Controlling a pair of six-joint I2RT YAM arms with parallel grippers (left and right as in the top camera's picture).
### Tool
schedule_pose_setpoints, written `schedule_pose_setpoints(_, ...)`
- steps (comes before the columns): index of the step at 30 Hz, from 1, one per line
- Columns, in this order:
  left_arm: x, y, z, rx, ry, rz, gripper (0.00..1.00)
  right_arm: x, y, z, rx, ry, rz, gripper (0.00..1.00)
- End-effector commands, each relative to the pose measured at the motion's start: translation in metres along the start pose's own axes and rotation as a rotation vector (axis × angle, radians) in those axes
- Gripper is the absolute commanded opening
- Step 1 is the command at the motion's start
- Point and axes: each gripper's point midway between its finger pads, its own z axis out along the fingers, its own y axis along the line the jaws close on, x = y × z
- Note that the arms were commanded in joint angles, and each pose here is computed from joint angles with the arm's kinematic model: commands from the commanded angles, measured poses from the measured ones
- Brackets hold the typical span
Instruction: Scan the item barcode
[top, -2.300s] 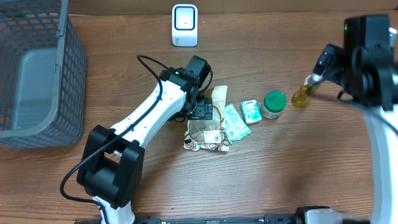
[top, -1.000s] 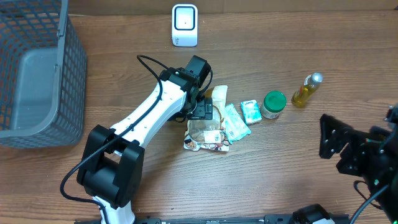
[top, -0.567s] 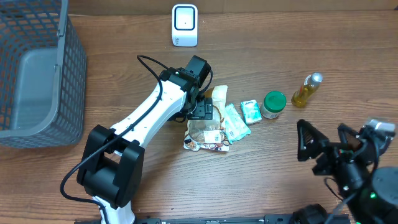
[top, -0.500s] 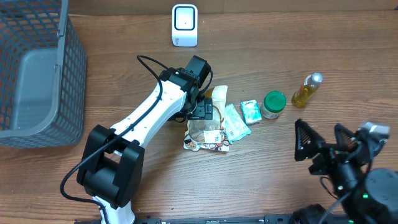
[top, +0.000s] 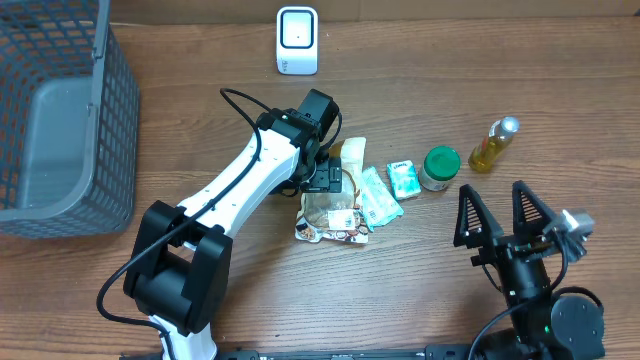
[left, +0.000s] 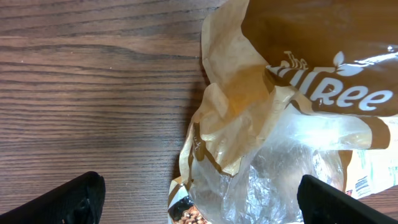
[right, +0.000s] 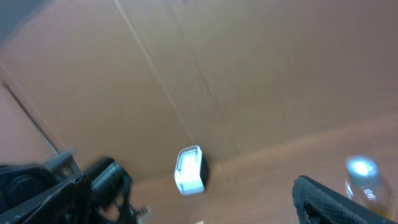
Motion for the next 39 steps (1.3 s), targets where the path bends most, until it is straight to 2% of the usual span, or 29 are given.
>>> schedule_pose_setpoints(1,0.000,0.002,0.001,-0.011,-0.004,-0.017,1.00,-0.003,0.001,-0.003,-0.030,-0.057,0.008,1.00)
schedule_pose_setpoints(10,0.000,0.002,0.001,-0.011,-0.004,-0.017,1.00,-0.006,0.002,-0.008,-0.086,-0.171,0.017,1.00)
schedule_pose_setpoints(24,0.000,0.002,0.001,-0.011,-0.004,-0.017,1.00,0.014,-0.012,-0.007,-0.102,-0.237,0.017,1.00)
schedule_pose_setpoints(39,0.000,0.002,0.001,-0.011,-0.004,-0.017,1.00,0.051,-0.037,0.001,-0.036,-0.145,0.000,1.00)
